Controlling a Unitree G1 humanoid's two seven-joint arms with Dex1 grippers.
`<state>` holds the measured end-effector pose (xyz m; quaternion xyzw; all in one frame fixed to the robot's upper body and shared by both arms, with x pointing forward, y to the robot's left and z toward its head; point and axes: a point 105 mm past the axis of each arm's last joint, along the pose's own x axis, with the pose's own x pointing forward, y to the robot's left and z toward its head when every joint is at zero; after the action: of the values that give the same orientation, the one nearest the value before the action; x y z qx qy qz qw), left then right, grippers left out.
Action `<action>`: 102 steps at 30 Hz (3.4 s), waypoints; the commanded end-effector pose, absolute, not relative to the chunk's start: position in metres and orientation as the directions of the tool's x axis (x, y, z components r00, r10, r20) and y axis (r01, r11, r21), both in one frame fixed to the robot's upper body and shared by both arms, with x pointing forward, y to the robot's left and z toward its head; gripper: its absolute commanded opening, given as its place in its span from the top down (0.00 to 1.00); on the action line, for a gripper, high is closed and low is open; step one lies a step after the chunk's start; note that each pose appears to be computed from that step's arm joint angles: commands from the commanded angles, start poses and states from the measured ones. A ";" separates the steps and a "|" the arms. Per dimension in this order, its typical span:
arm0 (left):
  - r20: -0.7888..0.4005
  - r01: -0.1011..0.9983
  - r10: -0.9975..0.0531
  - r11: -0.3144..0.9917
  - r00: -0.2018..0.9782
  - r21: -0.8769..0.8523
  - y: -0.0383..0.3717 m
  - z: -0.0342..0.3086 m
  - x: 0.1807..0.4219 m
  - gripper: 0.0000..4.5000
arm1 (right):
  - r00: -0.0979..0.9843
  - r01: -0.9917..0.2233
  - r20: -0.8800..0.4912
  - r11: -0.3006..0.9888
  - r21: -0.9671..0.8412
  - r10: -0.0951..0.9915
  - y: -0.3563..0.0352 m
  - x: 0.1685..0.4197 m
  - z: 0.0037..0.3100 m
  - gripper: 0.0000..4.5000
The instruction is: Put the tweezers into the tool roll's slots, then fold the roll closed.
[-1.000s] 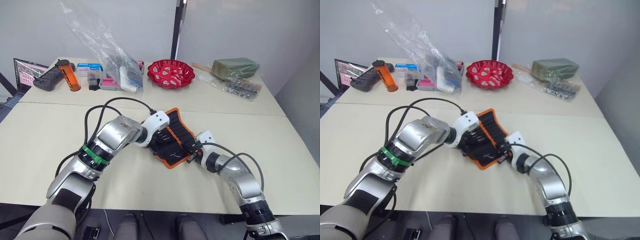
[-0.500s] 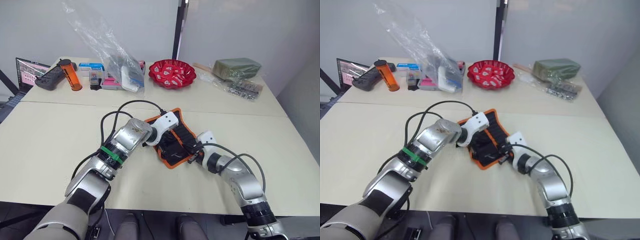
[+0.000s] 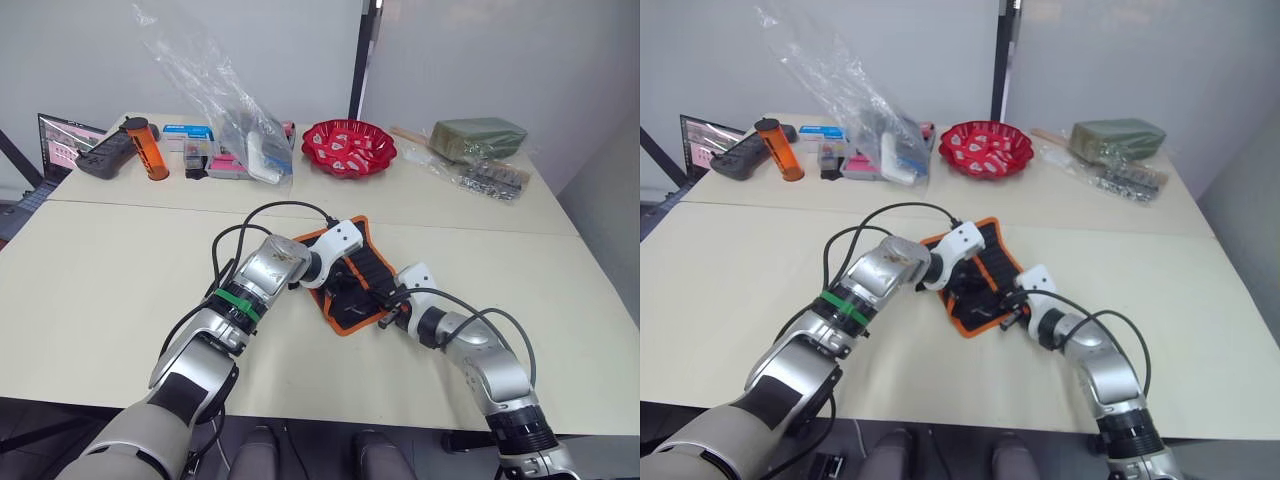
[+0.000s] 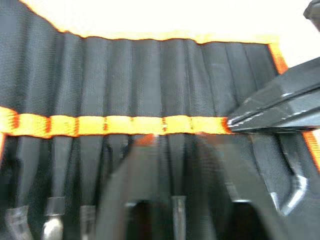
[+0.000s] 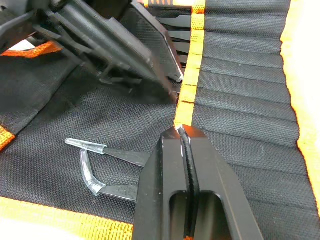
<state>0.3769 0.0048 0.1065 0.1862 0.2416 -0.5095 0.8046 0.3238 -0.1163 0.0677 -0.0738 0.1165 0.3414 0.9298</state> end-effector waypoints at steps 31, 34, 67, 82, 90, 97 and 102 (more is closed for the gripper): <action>-0.219 0.429 -0.383 0.871 0.898 0.237 0.254 0.187 0.285 0.01 | 0.596 -0.735 -0.464 0.678 0.014 0.656 -0.114 0.321 0.019 1.00; -0.149 0.336 -0.310 0.920 0.939 0.200 0.276 0.179 0.263 0.01 | 0.583 -0.748 -0.466 0.664 0.014 0.666 -0.112 0.322 0.019 1.00; -0.079 0.166 -0.170 0.985 0.982 -0.048 0.294 0.154 0.230 0.01 | 0.546 -0.778 -0.472 0.628 0.021 0.692 -0.107 0.322 0.016 1.00; -0.358 0.308 -0.275 0.950 0.892 0.039 0.272 0.116 0.292 0.39 | 0.590 -0.741 -0.463 0.671 0.014 0.661 -0.114 0.318 0.016 1.00; -0.400 0.348 -0.270 0.927 0.876 0.138 0.270 0.108 0.306 0.39 | 0.608 -0.726 -0.459 0.687 0.008 0.648 -0.116 0.318 0.018 1.00; -0.459 0.358 -0.244 0.917 0.854 0.178 0.274 0.094 0.307 0.45 | 0.618 -0.719 -0.455 0.695 0.004 0.641 -0.118 0.318 0.019 1.00; -0.461 0.343 -0.235 0.925 0.856 0.165 0.279 0.093 0.307 0.79 | 0.621 -0.715 -0.451 0.699 0.007 0.641 -0.117 0.319 0.020 1.00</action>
<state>0.3082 0.2746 0.0956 0.1217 0.2125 -0.1564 0.9569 0.3315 -0.1033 0.0613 -0.0915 0.1271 0.3974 0.9042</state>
